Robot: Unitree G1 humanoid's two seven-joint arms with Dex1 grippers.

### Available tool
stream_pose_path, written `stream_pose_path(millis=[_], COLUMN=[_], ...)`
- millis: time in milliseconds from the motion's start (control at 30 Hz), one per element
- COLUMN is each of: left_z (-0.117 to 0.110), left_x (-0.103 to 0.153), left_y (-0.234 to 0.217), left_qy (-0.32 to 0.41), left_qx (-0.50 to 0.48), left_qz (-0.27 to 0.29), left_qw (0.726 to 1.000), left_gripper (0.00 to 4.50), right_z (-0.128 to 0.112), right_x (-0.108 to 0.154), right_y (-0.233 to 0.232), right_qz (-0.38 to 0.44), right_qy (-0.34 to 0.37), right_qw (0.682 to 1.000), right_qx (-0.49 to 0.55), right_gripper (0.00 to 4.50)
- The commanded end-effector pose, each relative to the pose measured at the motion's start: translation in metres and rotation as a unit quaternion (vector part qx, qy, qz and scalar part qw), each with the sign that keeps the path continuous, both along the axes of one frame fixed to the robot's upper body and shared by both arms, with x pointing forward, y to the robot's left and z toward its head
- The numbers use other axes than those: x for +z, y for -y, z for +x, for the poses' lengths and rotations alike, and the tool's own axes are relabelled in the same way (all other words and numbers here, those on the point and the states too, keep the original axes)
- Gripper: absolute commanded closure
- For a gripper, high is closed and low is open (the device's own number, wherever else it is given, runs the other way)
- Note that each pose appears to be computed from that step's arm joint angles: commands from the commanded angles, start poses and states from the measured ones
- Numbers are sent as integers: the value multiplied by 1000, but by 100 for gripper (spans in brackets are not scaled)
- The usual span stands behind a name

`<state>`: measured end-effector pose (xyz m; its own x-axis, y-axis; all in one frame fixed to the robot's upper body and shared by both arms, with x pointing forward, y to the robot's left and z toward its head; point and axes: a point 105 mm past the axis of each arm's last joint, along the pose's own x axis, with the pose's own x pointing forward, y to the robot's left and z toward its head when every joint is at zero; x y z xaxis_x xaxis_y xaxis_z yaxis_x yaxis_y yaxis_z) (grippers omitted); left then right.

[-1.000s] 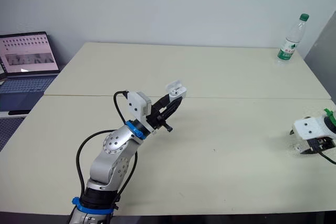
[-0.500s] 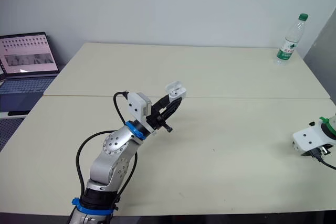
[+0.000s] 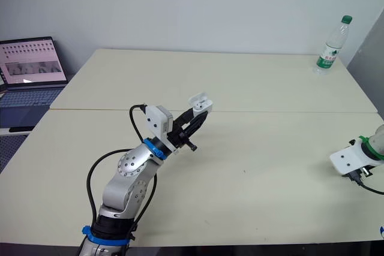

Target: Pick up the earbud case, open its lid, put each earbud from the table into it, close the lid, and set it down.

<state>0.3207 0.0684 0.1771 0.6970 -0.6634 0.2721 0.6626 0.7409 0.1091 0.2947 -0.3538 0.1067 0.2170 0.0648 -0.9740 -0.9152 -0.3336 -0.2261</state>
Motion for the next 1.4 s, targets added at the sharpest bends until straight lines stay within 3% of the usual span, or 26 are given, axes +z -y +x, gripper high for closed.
stream_pose_path(millis=[33, 200, 300, 400, 700, 833, 967, 1067, 1200, 1400], left_z=[-5, -5, -5, -5, -5, -5, -5, -4, -2, 2], left_x=[18, 18, 18, 18, 18, 16, 14, 13, 11, 20], left_y=[0, 0, 0, 0, 0, -1, -3, -4, -4, -3], left_qy=[36, 36, 36, 36, 36, 35, 32, 26, 22, 17], left_qx=[0, 1, 1, 1, -2, -2, -2, -4, -10, -18], left_qz=[-9, -9, -10, -9, -8, -6, -6, -7, -5, -25], left_qw=[999, 999, 999, 999, 999, 999, 999, 1000, 1000, 999], left_gripper=[370, 370, 370, 370, 370, 370, 370, 370, 370, 370], right_z=[3, 5, 4, 3, 8, 30, 57, 61, 46, 28], right_x=[7, 6, 4, 2, 8, 28, 70, 117, 147, 168], right_y=[2, 1, 2, 3, -1, -34, -103, -168, -218, -261], right_qz=[-3, -2, -3, -5, 21, 158, 397, 580, 684, 770], right_qy=[14, 15, 9, 7, 20, 36, 27, 9, 17, 47], right_qw=[1000, 1000, 1000, 1000, 999, 983, 907, 795, 710, 617], right_qx=[-1, -4, -8, -10, -27, -81, -139, -178, -169, -153], right_gripper=[236, 236, 300, 408, 413, 413, 413, 413, 413, 413])
